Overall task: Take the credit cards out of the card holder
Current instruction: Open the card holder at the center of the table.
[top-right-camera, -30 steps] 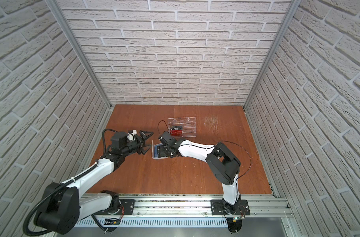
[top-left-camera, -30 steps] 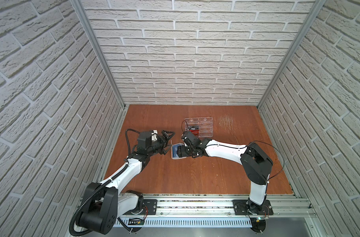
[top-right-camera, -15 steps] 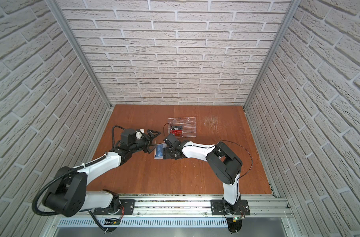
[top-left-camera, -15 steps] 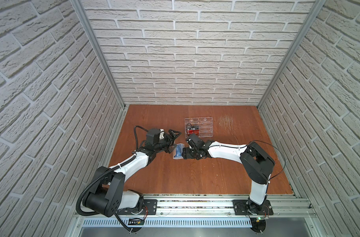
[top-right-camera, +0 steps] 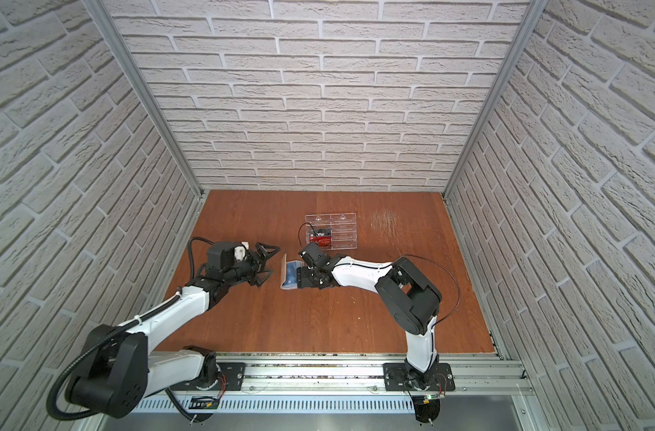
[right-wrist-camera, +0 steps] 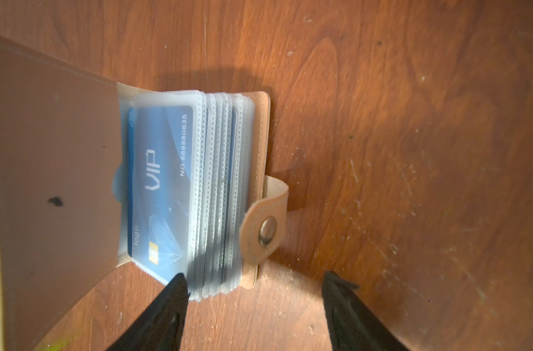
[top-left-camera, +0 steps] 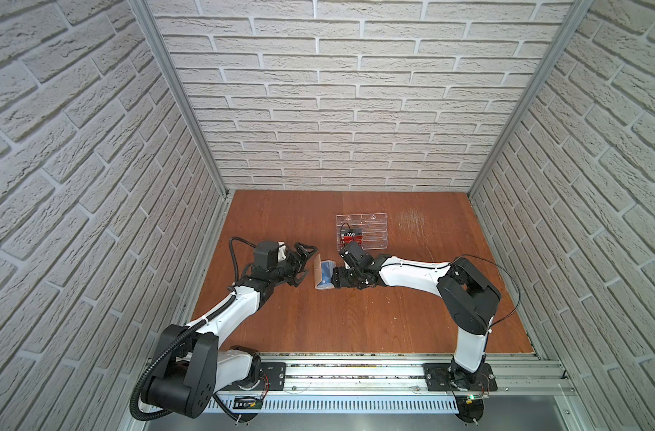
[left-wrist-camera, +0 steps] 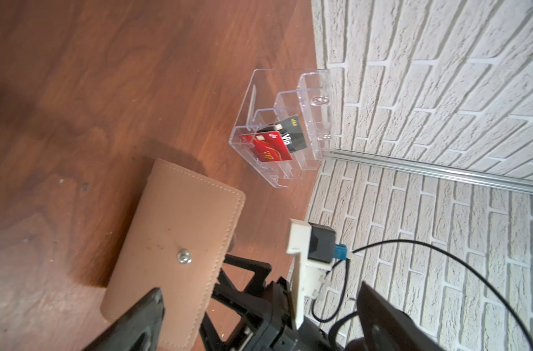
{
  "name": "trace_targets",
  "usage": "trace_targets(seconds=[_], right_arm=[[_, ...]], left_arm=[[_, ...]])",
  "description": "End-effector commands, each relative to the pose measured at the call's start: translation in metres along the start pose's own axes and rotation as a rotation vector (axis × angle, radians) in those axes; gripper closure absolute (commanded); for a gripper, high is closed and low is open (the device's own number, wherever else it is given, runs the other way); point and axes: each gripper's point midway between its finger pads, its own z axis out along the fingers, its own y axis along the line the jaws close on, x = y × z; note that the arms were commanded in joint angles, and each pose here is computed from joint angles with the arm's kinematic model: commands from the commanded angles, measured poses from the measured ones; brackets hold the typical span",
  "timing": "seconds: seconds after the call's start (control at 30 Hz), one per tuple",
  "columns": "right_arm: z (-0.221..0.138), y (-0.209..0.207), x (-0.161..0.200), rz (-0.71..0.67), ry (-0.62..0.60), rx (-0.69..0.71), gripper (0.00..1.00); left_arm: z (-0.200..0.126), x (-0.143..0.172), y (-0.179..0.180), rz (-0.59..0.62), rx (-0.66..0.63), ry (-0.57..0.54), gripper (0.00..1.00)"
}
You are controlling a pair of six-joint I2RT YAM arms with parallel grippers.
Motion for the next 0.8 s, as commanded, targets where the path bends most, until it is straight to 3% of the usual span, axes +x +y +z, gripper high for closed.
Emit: trace_targets(seconds=[0.0, 0.4, 0.77], right_arm=[[-0.024, 0.022, -0.022, 0.01, -0.074, -0.078, 0.29], [-0.016, 0.005, -0.01, 0.034, -0.054, -0.058, 0.28], [-0.01, -0.006, -0.007, 0.053, -0.04, -0.063, 0.29]], left_arm=[[0.003, 0.01, -0.038, 0.074, 0.066, 0.02, 0.02], [0.039, 0.01, -0.041, 0.066, 0.031, 0.036, 0.01], [0.043, 0.009, -0.027, 0.069, -0.028, 0.046, 0.02]])
